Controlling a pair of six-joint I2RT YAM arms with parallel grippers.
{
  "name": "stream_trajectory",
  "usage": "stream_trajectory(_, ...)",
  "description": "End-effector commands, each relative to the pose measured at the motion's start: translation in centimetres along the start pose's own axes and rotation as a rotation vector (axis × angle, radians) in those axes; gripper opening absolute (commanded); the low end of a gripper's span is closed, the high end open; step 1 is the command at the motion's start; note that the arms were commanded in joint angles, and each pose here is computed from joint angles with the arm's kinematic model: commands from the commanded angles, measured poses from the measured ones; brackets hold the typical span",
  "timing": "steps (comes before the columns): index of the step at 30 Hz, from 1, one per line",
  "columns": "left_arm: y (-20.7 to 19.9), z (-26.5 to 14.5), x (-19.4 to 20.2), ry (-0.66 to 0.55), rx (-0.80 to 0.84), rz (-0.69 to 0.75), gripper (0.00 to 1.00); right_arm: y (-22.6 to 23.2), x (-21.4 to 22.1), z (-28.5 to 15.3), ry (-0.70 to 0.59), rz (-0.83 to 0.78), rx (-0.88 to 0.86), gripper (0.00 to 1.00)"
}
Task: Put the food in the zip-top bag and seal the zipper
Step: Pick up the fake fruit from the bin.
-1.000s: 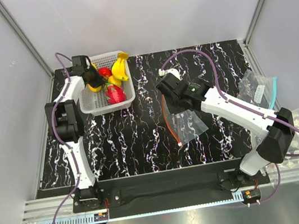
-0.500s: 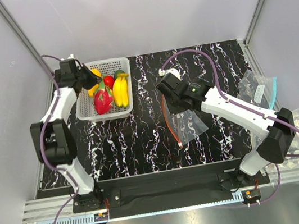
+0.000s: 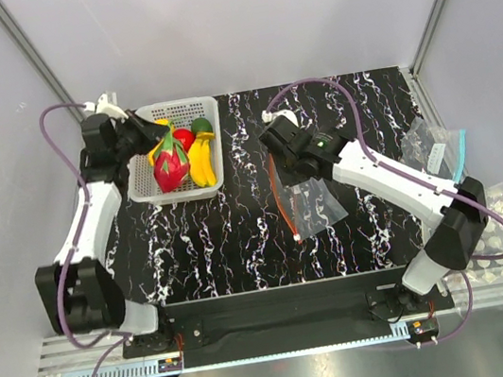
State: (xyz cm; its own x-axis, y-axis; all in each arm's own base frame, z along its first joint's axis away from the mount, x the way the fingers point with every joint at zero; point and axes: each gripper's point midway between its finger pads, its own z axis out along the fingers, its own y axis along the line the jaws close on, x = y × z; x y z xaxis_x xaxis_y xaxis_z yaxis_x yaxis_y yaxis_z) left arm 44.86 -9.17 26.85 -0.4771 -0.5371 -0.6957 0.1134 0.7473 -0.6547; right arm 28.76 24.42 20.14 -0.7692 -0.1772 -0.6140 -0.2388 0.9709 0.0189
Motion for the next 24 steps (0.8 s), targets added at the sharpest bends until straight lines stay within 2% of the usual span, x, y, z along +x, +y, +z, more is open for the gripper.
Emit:
stream_trajectory(1, -6.8, -4.1, -2.8, -0.130, 0.215, 0.065, 0.00, 0.9, -2.0, -0.5, -0.031, -0.007, -0.046, 0.00)
stream_trajectory(2, -8.6, -5.7, -3.1, -0.163, 0.262, 0.076, 0.00, 1.1, -1.8, -0.4, -0.019, -0.013, -0.055, 0.00)
stream_trajectory(4, -9.1, -6.7, -2.0, -0.171, 0.288, 0.064, 0.00, 1.3, -1.8, -0.3, -0.010, -0.022, -0.061, 0.00)
stream_trajectory(5, -10.9, -8.4, -2.2, -0.208, 0.343, 0.069, 0.00, 1.5, -1.7, -0.1, -0.005, -0.027, -0.068, 0.00)
stream_trajectory(7, -11.3, -9.3, -1.1, -0.215, 0.372, 0.055, 0.00, 1.6, -1.5, 0.2, 0.008, -0.038, -0.073, 0.00)
stream_trajectory(11, -15.3, -12.5, -0.1, -0.269, 0.508, 0.059, 0.00, 2.3, -0.9, 1.0, 0.044, -0.060, -0.095, 0.00)
stream_trajectory(22, -17.1, -14.3, 3.7, -0.332, 0.666, -0.077, 0.00, 4.6, -0.1, 3.8, 0.098, -0.067, -0.187, 0.00)
stream_trajectory(23, -17.7, -15.1, 3.2, -0.373, 0.709, -0.106, 0.00, 4.8, -0.1, 3.8, 0.100, -0.065, -0.193, 0.00)
stream_trajectory(24, -16.5, -14.5, 4.7, -0.364, 0.703, -0.138, 0.00, 4.9, -0.2, 3.8, 0.097, -0.061, -0.200, 0.00)
